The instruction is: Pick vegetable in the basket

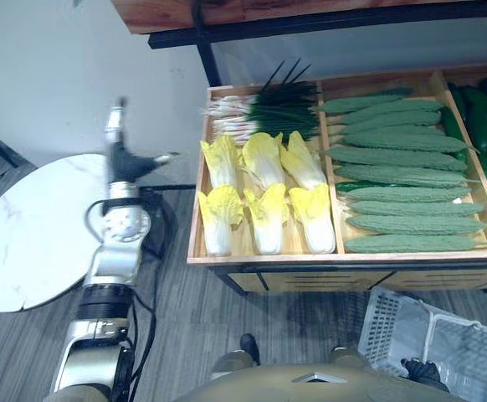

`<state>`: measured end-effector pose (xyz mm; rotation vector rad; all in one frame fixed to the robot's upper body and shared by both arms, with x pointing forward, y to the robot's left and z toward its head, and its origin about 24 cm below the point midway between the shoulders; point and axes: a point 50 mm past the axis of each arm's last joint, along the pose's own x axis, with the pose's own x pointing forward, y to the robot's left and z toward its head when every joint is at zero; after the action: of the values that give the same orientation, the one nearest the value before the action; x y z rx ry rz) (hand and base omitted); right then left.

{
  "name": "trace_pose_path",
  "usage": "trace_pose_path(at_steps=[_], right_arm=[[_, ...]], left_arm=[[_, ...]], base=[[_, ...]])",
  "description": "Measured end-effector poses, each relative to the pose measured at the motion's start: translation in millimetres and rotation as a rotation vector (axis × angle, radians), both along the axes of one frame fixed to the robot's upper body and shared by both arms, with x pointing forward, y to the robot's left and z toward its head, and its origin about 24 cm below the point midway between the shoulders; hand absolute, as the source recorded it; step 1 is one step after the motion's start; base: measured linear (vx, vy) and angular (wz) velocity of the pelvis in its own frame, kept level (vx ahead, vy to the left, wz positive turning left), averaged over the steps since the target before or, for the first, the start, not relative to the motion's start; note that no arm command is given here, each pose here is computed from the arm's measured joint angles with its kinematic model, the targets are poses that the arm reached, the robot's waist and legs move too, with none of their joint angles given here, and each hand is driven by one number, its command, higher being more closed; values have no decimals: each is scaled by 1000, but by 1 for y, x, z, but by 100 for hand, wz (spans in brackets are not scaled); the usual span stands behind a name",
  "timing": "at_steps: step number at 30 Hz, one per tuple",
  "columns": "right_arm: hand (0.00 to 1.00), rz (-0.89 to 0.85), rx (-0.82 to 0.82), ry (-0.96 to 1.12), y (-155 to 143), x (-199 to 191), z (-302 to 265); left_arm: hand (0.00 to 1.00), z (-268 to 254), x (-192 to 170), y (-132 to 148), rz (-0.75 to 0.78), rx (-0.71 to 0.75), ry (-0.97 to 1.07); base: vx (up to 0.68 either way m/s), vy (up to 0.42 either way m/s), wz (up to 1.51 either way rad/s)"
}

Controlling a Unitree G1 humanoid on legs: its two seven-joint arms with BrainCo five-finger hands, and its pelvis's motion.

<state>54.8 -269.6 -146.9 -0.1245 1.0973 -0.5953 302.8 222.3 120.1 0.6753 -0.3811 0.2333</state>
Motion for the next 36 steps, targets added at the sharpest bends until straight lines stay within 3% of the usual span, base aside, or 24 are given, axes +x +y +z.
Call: trace_pose_path(at_steps=[4,10,25,31,32,36], right_arm=[[100,21,-22,-46,-2,20,5],[100,16,-29,-62,-3,27,6],[100,-19,-74,-174,-9,64,20],[100,-30,-106,-238,-15,83,30],[100,-27,-118,-251,-17,85,33],[100,-19,-158,-297,-23,99,43]], left_arm=[[0,-19,7,-37,-127,235,95],[0,-41,9,-44,-139,376,202],[0,-79,12,-71,-161,344,352],[0,-56,29,-84,-174,336,271],[100,-52,32,-87,-176,340,252],[100,-37,39,-94,-170,333,154]], base=[[31,28,-32],[46,3,-13],[-3,12,-10],[-36,0,-7],[0,0,0],[-4,17,-3]])
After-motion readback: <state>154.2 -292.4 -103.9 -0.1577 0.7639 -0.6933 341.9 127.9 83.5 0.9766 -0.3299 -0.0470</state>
